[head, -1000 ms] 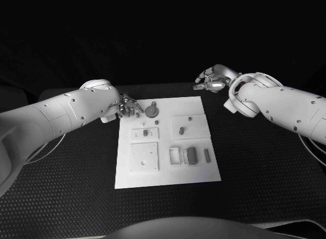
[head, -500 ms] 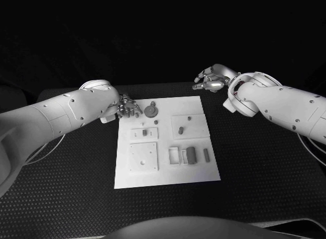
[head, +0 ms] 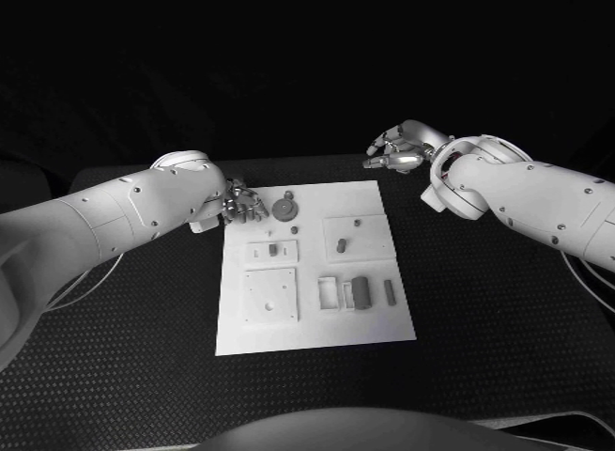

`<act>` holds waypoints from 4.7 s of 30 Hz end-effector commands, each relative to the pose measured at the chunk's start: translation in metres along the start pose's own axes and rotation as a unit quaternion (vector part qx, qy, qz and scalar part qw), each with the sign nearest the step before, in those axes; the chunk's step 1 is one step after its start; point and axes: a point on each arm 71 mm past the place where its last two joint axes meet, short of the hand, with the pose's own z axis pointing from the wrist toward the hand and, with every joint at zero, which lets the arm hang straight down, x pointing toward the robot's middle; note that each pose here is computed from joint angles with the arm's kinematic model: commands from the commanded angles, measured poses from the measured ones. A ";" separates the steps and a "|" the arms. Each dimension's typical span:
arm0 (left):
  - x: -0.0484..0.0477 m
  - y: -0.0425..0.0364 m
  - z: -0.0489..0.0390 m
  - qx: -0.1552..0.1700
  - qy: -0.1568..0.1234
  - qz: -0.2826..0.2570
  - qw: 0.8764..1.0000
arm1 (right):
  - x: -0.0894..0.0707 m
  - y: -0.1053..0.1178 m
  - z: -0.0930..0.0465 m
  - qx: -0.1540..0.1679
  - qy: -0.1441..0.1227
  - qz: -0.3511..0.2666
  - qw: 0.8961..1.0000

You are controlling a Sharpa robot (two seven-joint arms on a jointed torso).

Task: Assemble the parts on the task board

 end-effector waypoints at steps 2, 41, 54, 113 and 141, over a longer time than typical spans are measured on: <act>0.0027 -0.0018 -0.0003 0.006 0.010 -0.001 1.000 | 0.001 0.001 0.000 -0.004 0.006 0.000 1.000; 0.0008 0.0204 -0.0122 0.023 0.025 -0.096 0.995 | 0.002 -0.003 0.000 0.002 0.011 -0.001 1.000; 0.0061 0.0311 -0.0408 0.033 0.049 -0.108 0.992 | -0.001 -0.007 -0.002 0.005 0.009 -0.001 1.000; 0.0541 0.0213 -0.0510 0.024 0.048 -0.015 0.998 | 0.001 -0.009 -0.003 0.006 0.017 -0.001 1.000; 0.0586 0.0149 -0.0536 0.025 0.022 0.020 0.999 | 0.002 -0.010 -0.004 0.007 0.018 0.000 1.000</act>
